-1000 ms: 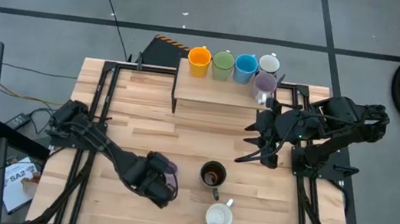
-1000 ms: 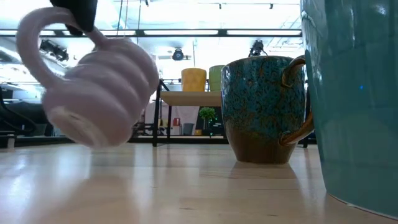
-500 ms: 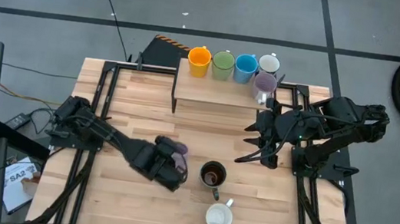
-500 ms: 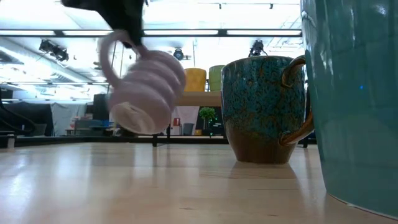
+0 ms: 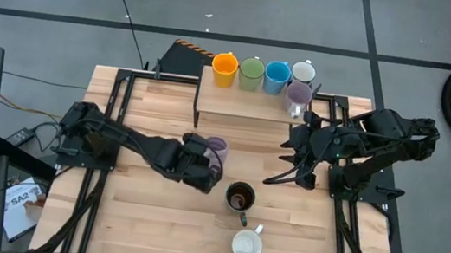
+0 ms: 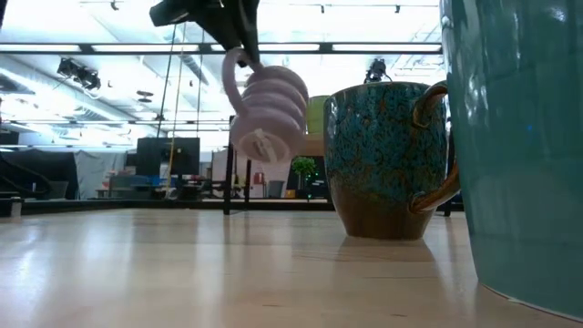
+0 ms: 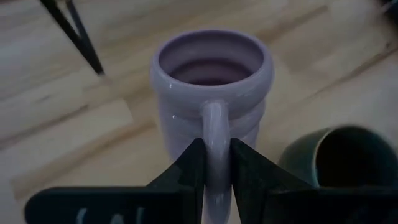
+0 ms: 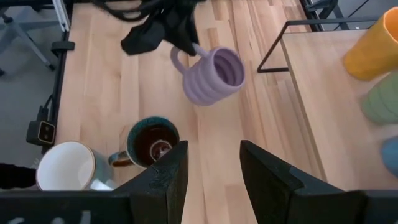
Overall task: Place coffee mugs
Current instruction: Put the purple mug on the shelf
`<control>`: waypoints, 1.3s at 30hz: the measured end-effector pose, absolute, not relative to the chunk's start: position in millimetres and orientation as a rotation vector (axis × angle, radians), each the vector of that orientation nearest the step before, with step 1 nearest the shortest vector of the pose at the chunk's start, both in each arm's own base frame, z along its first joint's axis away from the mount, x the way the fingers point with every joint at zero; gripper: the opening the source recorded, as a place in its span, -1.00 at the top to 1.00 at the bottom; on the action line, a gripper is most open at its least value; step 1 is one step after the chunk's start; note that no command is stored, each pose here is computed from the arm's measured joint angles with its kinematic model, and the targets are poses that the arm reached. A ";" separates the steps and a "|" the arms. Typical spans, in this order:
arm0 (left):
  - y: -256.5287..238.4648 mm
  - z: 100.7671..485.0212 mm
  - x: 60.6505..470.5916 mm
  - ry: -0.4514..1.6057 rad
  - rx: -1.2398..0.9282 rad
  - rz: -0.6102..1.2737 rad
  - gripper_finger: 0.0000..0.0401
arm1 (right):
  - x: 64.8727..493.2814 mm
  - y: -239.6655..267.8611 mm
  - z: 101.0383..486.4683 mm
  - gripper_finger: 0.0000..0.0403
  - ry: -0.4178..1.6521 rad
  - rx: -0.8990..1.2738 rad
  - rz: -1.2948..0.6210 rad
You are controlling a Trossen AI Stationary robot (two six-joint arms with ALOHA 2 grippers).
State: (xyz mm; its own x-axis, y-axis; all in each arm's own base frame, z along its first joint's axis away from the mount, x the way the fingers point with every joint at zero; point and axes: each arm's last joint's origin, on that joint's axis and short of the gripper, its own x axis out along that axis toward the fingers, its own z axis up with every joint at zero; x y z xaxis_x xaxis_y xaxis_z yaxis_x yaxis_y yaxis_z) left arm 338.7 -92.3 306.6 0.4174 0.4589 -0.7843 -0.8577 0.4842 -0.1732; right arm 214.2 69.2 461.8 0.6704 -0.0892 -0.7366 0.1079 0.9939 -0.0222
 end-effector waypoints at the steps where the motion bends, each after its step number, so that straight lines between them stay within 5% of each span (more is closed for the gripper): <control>1: -89.8 308.8 339.2 0.722 -0.626 0.897 0.70 | 213.6 69.0 461.7 0.25 0.832 0.023 -0.112; 21: -27.2 373.6 348.5 0.474 -0.479 0.975 0.70 | 209.4 57.6 464.9 0.25 0.818 -0.002 -0.159; 39: 5.0 358.7 363.0 0.415 -0.284 1.183 0.70 | 209.1 57.0 465.6 0.25 0.811 0.018 -0.168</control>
State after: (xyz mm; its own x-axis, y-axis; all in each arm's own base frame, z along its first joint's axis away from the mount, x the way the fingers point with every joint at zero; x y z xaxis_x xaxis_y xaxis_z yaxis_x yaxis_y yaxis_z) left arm 363.0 5.0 358.7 0.3166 0.8318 -0.4559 -0.9343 0.3564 0.0014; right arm 209.1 57.0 465.6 0.6763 -0.1425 -0.7227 0.1564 0.9865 -0.0482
